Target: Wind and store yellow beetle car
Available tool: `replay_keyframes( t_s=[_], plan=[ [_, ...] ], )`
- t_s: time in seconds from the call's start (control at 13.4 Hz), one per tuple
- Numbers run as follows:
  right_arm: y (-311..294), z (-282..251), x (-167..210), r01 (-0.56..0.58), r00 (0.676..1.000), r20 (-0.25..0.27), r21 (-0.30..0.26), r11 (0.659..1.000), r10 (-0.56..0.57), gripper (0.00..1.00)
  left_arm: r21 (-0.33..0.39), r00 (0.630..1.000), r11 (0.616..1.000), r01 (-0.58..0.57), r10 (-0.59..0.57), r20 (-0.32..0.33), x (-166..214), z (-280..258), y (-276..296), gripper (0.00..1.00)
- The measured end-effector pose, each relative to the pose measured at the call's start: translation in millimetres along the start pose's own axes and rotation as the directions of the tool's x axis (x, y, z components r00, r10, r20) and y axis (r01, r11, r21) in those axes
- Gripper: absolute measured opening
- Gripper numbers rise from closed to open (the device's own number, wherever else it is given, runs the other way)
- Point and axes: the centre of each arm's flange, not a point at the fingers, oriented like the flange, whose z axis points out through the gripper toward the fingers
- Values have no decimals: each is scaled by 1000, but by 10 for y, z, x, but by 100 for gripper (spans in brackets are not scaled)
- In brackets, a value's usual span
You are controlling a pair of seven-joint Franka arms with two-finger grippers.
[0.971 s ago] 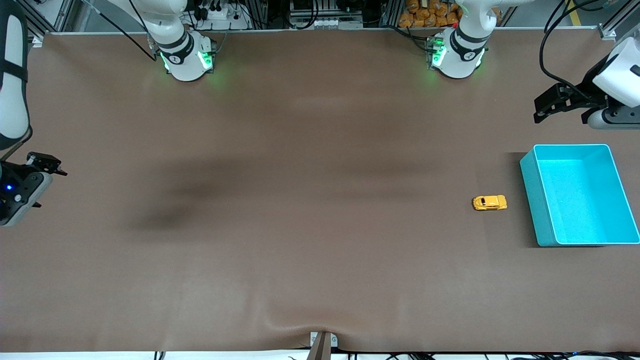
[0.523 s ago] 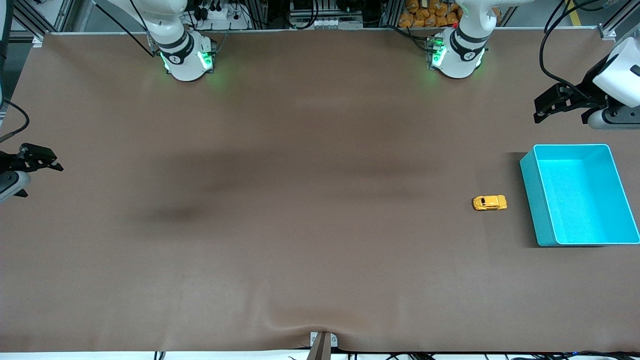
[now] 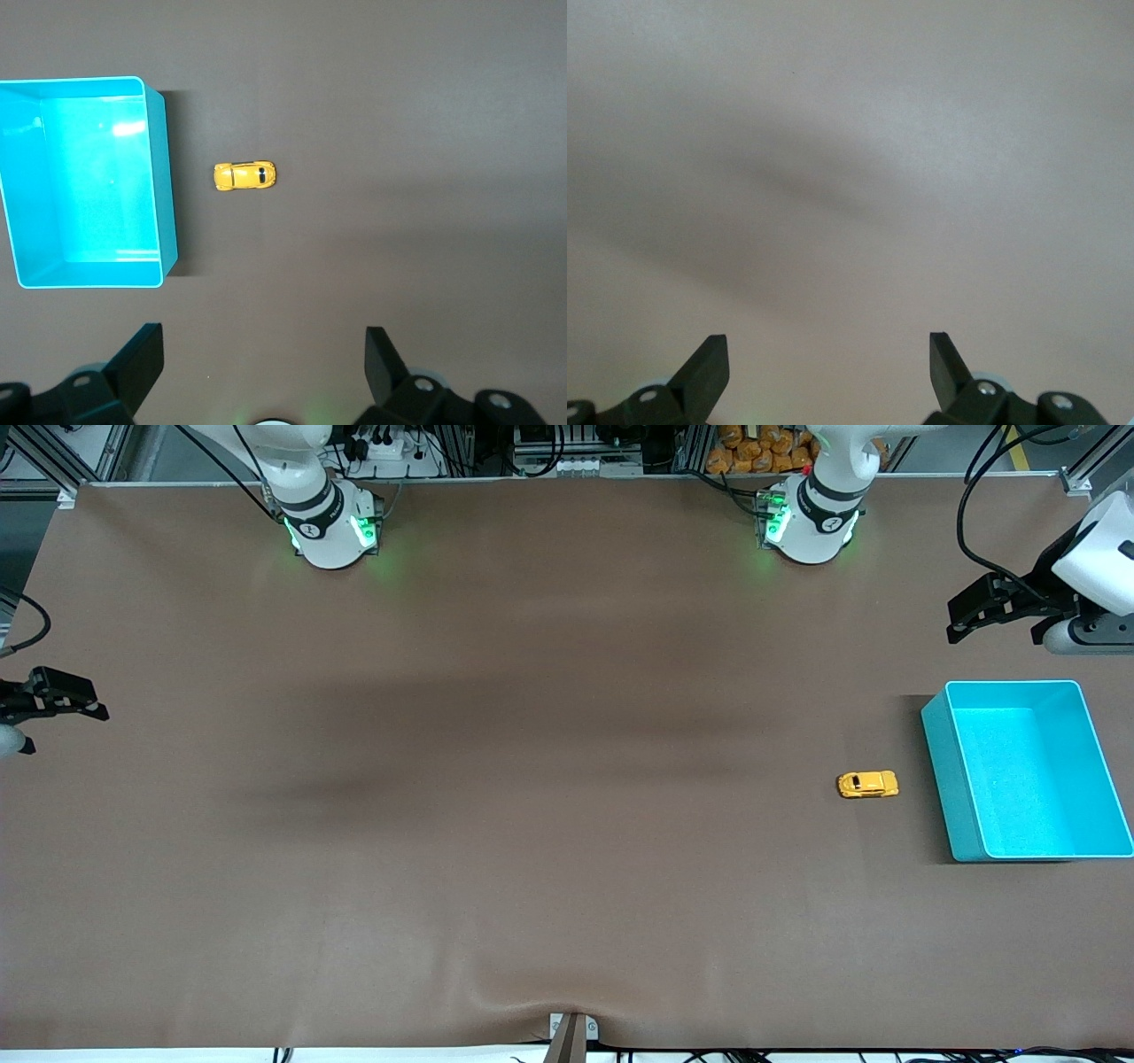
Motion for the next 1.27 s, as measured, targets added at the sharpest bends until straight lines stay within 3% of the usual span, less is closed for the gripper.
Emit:
replay_keyframes(
  t_s=[0.15, 0.6, 1.05, 1.27],
  plan=[
    [-20, -39, -9, -12, 1000, -5, -3, 1000, 12, 100, 0, 1000, 1000, 0, 0, 0, 0, 0, -1, 100],
    [-303, -218, 110, -223, 974, -38, -17, 975, 222, 100, -1, 1000, 1000, 0, 0, 7, 42, 59, 1, 100],
    [-679, -403, 261, -293, 953, -91, -36, 955, 289, 100, -19, 999, 1000, 13, -12, 43, 601, 820, -87, 100],
    [-875, -528, 159, -320, 943, -105, -42, 946, 314, 100, -21, 998, 999, 25, -24, 63, 670, 965, -133, 100]
  ],
)
